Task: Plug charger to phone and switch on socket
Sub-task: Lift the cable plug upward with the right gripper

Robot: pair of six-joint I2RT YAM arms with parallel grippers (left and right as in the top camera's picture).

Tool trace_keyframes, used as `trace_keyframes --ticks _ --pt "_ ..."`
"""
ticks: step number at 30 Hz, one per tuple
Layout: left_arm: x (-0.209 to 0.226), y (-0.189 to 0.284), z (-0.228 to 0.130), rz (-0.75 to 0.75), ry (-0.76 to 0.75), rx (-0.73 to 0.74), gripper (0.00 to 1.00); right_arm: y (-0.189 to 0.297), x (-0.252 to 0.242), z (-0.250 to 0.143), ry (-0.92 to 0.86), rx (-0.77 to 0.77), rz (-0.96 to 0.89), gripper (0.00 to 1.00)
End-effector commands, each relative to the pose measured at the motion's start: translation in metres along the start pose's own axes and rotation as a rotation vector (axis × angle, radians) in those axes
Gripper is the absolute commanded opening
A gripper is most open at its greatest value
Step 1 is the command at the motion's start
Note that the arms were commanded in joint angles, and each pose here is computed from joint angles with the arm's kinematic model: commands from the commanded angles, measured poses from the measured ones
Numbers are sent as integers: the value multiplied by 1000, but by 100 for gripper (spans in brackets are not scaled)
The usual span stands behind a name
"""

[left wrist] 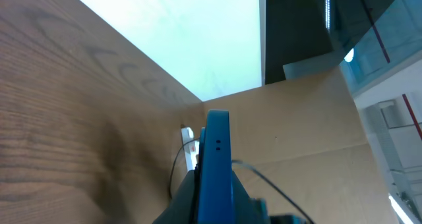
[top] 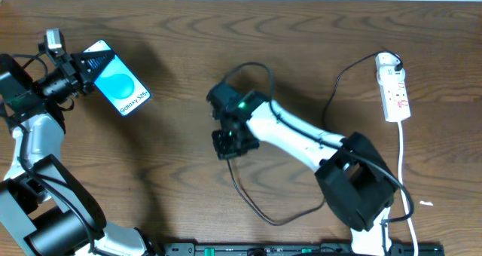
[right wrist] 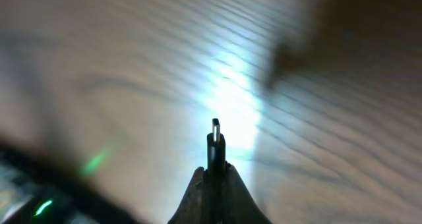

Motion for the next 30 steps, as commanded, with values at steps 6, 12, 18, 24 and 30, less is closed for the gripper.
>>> trace_keyframes --ticks 6,12,18,24,30 --pt "-10 1 -1 -22 7 17 7 49 53 4 369 94 546 1" --pt "-11 1 -1 -22 30 18 8 85 67 12 457 77 813 1" --pt "-12 -1 -1 -25 50 23 7 108 70 19 532 38 948 1" --pt "-22 -13 1 -36 36 38 7 121 77 25 567 18 1021 1" --pt "-44 -32 13 -56 6 17 7 133 88 35 562 7 1056 1"
Point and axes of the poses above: each gripper's point midway between its finger pads, its own y axis back along the fingers, its own x axis along the line the jaws close on, z = x × y, the point moved 2 cm from there along y, back along the fingers, and after that the axes turned 11 degrees about -y, right-handed, at the moved point
